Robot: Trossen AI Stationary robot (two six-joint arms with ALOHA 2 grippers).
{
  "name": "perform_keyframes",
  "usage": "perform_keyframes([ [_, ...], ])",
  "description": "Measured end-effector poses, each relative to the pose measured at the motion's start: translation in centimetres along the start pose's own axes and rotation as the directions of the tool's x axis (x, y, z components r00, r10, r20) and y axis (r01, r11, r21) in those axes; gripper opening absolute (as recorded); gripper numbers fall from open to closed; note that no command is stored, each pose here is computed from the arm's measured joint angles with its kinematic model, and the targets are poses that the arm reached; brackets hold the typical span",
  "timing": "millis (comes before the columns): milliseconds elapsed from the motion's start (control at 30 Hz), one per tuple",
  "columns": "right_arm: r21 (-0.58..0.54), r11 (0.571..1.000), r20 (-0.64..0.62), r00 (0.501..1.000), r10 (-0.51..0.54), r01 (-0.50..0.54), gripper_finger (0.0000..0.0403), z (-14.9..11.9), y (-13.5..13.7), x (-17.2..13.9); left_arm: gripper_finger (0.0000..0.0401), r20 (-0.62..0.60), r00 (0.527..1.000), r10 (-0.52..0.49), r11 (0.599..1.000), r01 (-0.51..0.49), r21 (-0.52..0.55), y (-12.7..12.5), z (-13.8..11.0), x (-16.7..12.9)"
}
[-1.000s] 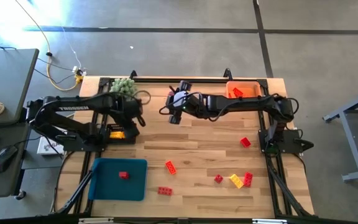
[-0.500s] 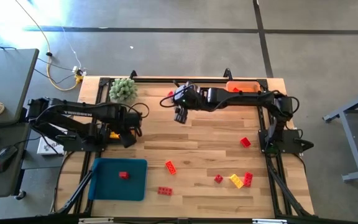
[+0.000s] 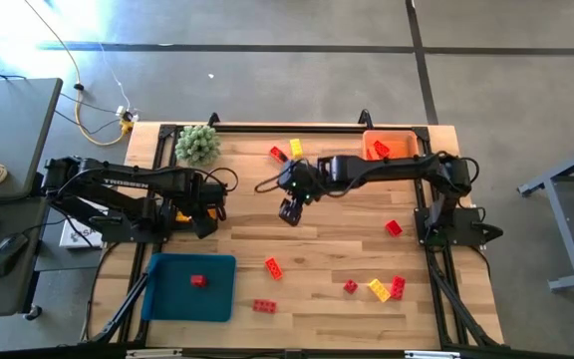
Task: Sort & place blocks by color
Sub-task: Put the yellow game piece into the black bin, then put the red game piece into the blue bin
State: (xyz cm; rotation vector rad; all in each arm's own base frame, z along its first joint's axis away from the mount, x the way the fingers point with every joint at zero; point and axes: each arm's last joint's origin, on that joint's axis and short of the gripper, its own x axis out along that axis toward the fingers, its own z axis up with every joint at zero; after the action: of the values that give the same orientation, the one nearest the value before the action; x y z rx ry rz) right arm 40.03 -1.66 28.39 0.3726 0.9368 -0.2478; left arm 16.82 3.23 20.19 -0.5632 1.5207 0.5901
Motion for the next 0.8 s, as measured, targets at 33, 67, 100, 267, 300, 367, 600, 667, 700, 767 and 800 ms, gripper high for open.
perform_keyframes([
  [33, 0.006, 1.0, -0.001, 1.0, 0.006, -0.006, 0.0229, -0.2, 0.5, 0.0, 0.0122, 0.001, 1.0, 0.001, 1.0, -0.001, 0.004, 0.0, 0.0, 0.0],
  [67, 0.01, 1.0, -0.004, 1.0, 0.013, -0.013, 0.0229, -0.4, 0.9, 0.0, 0.0127, 0.0, 1.0, 0.001, 1.0, -0.001, 0.01, 0.0, 0.0, 0.0],
  [100, 0.014, 1.0, -0.007, 1.0, 0.019, -0.019, 0.0229, -0.6, 1.4, -0.1, 0.0131, 0.001, 1.0, 0.002, 1.0, -0.002, 0.013, 0.0, 0.0, 0.0],
  [267, 0.007, 1.0, -0.017, 1.0, 0.002, -0.002, 0.0229, -1.9, 3.7, -0.2, 0.0157, 0.002, 1.0, 0.003, 1.0, -0.003, 0.016, 0.0, 0.0, 0.0],
  [300, 0.003, 1.0, -0.029, 1.0, -0.009, 0.009, 0.0229, -2.3, 4.0, -0.3, 0.0161, 0.002, 1.0, 0.003, 1.0, -0.003, 0.016, 0.0, 0.0, 0.0],
  [367, 0.005, 0.999, -0.051, 0.998, -0.046, 0.046, 0.0229, -3.0, 4.6, -0.4, 0.0169, 0.002, 1.0, 0.003, 1.0, -0.003, 0.015, 0.0, 0.0, 0.0],
  [600, -0.003, 0.978, -0.147, 0.967, -0.207, 0.209, 0.0229, -5.5, 5.5, -1.0, 0.0176, 0.003, 1.0, 0.003, 1.0, -0.003, 0.026, 0.0, 0.0, 0.0],
  [667, -0.027, 0.972, -0.185, 0.955, -0.233, 0.233, 0.0229, -6.2, 5.6, -1.2, 0.0177, 0.003, 1.0, 0.002, 0.999, -0.003, 0.044, 0.0, 0.0, 0.0],
  [700, -0.042, 0.969, -0.206, 0.947, -0.247, 0.243, 0.0229, -6.5, 5.7, -1.3, 0.0177, 0.003, 1.0, 0.003, 0.999, -0.003, 0.054, 0.0, 0.0, 0.0],
  [767, -0.073, 0.96, -0.249, 0.928, -0.279, 0.269, 0.0229, -7.2, 5.6, -1.5, 0.0177, 0.004, 1.0, 0.002, 0.998, -0.002, 0.059, 0.0, 0.0, 0.0],
  [800, -0.089, 0.954, -0.266, 0.916, -0.301, 0.287, 0.0229, -7.4, 5.5, -1.6, 0.0177, 0.003, 1.0, 0.002, 0.998, -0.003, 0.059, 0.0, 0.0, 0.0],
])
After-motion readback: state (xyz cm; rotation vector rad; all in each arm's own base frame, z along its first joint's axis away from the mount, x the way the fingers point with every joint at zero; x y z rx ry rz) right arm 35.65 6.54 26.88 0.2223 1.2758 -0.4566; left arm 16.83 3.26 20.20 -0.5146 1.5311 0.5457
